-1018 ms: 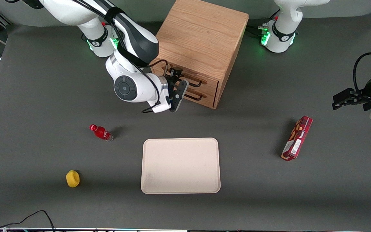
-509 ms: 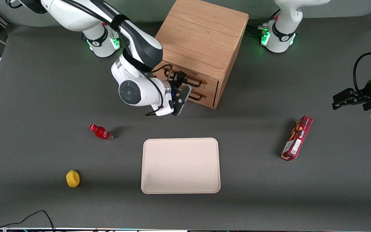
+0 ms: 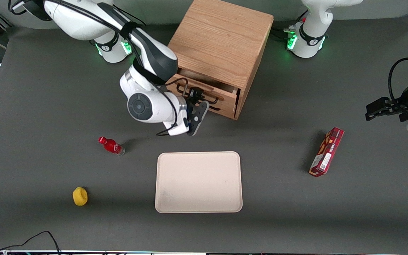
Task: Open upper drawer
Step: 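Pull the upper drawer outward from the cabinet with the right gripper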
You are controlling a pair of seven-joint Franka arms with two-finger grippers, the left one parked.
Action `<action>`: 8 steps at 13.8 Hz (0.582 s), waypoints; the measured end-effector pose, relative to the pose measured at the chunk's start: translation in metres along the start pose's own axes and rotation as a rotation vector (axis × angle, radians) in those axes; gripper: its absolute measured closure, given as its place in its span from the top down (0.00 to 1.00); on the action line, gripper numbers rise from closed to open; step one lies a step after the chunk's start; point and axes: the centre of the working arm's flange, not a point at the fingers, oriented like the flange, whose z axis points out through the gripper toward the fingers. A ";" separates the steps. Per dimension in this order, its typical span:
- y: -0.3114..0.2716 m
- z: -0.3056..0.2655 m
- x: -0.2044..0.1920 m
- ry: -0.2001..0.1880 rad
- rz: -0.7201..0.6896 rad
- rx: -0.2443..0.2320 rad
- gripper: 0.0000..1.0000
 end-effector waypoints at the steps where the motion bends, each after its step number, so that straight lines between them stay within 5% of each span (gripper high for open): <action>1: 0.010 -0.003 0.003 0.001 0.006 0.004 1.00; 8: 0.044 -0.022 0.004 0.002 0.041 0.002 1.00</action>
